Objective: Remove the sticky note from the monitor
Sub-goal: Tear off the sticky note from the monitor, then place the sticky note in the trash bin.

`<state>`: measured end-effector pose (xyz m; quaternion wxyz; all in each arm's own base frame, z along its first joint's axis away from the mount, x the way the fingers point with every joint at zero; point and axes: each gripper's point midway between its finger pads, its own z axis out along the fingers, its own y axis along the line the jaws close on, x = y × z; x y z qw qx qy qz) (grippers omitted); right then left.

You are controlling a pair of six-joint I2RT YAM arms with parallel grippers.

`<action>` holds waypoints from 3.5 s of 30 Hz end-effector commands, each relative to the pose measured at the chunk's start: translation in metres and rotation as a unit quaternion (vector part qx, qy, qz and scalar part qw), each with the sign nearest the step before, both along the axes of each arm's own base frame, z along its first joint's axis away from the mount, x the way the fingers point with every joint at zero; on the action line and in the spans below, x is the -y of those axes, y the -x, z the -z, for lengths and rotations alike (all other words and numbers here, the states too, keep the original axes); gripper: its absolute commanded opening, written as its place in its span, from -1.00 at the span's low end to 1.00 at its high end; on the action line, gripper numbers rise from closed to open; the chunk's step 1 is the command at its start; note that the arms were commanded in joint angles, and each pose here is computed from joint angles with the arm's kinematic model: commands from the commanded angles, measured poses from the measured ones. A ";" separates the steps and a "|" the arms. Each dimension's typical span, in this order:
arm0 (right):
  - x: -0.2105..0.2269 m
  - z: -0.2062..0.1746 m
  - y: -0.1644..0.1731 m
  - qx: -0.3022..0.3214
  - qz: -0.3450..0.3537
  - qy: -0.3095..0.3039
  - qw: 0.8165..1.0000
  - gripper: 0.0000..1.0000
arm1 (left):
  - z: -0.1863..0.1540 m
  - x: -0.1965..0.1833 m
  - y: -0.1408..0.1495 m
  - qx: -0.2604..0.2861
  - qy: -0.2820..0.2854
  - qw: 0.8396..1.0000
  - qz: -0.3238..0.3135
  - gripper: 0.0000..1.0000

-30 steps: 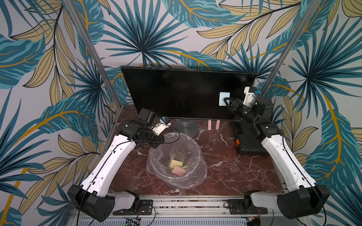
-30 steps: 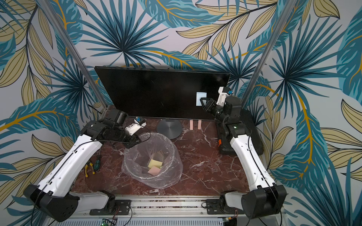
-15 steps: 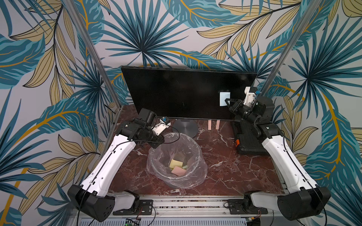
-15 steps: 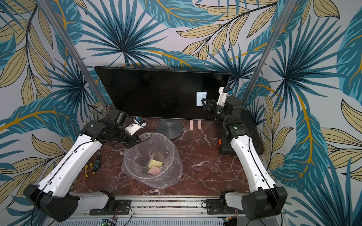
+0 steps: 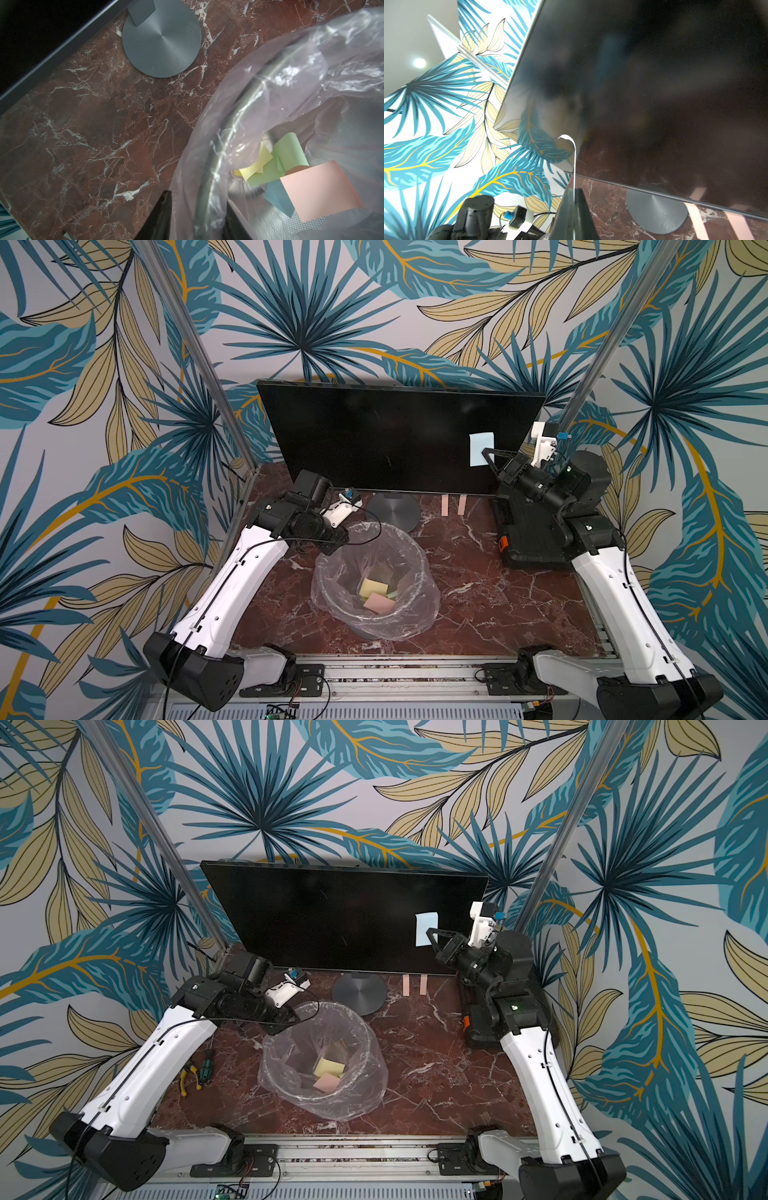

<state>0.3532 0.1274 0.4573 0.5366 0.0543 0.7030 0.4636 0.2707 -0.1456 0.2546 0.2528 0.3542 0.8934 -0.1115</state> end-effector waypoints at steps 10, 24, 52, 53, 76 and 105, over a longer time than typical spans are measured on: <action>-0.058 0.053 0.066 -0.053 -0.139 0.091 0.985 -1.00 | 0.005 -0.003 0.001 -0.001 -0.009 1.000 -0.004 -0.26; -0.157 0.118 0.139 -0.054 -0.321 0.248 0.912 -1.00 | 0.013 -0.002 -0.001 -0.013 -0.013 1.000 -0.004 -0.26; -0.237 0.137 0.175 -0.019 -0.433 0.285 0.855 0.32 | 0.011 -0.001 -0.002 -0.014 -0.010 1.000 -0.005 -0.26; -0.239 0.141 0.176 -0.021 -0.438 0.287 0.852 0.32 | 0.011 -0.001 -0.002 -0.014 -0.010 1.000 -0.005 -0.26; -0.245 0.157 0.178 0.024 -0.419 0.371 0.828 0.59 | -0.018 0.010 0.006 0.001 0.023 0.999 0.027 0.01; -0.252 0.126 0.170 0.045 -0.402 0.320 0.857 0.59 | -0.039 0.050 0.069 -0.045 0.107 0.980 0.159 0.46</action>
